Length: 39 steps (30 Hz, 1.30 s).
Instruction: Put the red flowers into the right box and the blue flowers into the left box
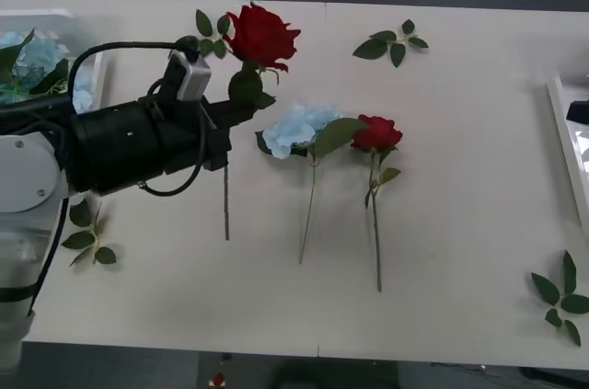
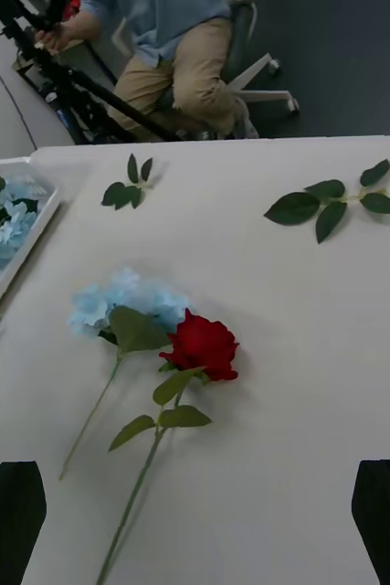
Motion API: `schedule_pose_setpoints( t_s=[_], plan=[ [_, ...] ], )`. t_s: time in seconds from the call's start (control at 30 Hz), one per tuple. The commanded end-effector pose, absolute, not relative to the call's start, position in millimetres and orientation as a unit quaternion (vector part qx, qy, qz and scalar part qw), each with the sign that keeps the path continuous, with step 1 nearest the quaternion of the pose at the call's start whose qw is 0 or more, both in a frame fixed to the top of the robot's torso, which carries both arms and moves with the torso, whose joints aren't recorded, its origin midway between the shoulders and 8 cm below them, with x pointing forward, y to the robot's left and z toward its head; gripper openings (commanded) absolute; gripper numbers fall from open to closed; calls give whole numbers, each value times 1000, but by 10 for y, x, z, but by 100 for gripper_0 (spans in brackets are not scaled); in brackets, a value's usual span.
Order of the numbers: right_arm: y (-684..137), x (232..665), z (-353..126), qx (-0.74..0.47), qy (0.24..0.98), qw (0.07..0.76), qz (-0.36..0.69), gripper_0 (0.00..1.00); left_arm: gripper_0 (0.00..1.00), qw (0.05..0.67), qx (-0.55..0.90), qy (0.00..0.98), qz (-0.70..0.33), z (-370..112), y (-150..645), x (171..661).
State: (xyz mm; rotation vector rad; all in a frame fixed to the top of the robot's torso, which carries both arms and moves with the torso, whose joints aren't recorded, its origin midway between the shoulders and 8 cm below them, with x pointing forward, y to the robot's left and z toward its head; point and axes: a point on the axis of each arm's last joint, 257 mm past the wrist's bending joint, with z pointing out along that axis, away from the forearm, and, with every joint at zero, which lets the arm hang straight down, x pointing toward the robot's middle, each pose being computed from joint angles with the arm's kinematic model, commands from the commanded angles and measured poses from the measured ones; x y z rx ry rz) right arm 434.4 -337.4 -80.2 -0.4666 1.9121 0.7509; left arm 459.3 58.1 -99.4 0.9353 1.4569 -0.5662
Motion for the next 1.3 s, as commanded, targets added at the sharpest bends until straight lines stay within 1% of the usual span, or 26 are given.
schedule_pose_setpoints(
  t_s=[0.03,0.17,0.33,0.6,0.77,0.97,1.3],
  plan=[
    [-3229,4249,-753,-242,755,527,306,99,0,660,416,577,-243,-546,256,4582],
    [-3107,4178,-825,-268,739,533,313,99,0,683,401,556,-253,-379,35,4574],
    [-2930,4106,-880,-297,712,546,326,99,0,710,379,542,-241,-277,-110,4630],
    [-2647,4075,-1066,-335,678,555,346,99,0,716,369,535,-257,-264,-283,4590],
    [-2470,4097,-1229,-333,680,538,371,99,0,712,367,530,-276,-245,-346,4525],
    [-2238,4112,-1370,-339,679,513,400,99,0,714,368,528,-277,-236,-348,4514],
    [-1575,4056,-1336,-373,642,492,455,99,0,713,365,528,-280,-229,-341,4518]
  ],
)
